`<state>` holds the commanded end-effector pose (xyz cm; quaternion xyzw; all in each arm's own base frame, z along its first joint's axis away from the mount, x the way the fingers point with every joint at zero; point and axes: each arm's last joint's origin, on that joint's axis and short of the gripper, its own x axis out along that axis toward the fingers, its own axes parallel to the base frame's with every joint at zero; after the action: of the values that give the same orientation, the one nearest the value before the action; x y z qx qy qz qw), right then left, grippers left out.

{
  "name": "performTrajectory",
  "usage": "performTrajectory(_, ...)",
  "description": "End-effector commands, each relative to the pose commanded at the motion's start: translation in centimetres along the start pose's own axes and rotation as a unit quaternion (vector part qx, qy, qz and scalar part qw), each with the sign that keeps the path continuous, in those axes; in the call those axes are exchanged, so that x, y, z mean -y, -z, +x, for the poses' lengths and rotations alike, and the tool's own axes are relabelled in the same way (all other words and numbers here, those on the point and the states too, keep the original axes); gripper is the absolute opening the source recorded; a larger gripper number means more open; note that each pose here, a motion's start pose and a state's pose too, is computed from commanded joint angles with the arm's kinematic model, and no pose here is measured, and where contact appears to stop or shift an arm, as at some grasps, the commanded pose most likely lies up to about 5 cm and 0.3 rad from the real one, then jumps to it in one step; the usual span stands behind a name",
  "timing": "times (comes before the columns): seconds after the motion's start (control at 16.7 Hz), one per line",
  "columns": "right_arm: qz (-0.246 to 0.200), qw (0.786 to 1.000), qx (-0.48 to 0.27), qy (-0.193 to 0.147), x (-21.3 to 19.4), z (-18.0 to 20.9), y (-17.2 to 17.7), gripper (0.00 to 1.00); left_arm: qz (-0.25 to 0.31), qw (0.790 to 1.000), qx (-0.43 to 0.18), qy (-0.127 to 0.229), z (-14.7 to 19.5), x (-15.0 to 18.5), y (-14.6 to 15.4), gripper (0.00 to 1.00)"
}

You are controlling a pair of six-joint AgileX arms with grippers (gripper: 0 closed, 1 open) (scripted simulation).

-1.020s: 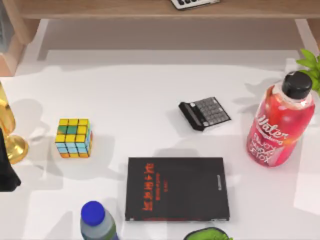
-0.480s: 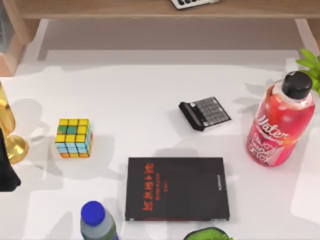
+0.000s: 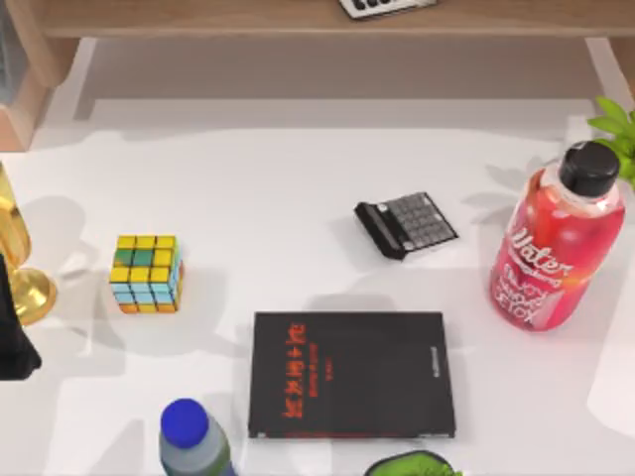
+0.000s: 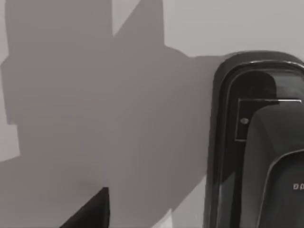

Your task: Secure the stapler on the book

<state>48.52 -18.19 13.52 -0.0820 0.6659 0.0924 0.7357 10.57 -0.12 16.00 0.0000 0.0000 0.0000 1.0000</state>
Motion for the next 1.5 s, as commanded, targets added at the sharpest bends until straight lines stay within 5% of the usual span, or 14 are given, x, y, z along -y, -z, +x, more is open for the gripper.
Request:
performTrajectory(0.06, 0.0, 1.0, 0.0, 0.0, 0.0, 0.0, 0.0, 1.0, 0.0, 1.0, 0.0, 0.0, 0.0, 0.0, 0.0, 1.0)
performTrajectory(0.84, 0.0, 1.0, 0.0, 0.0, 0.0, 0.0, 0.0, 0.02, 0.0, 1.0, 0.0, 0.0, 0.0, 0.0, 0.0, 1.0)
performTrajectory(1.5, 0.003, 1.0, 0.003, 0.003, 0.09, -0.53, 0.09, 0.0, 0.0, 1.0, 0.0, 0.0, 0.0, 0.0, 0.0, 1.0)
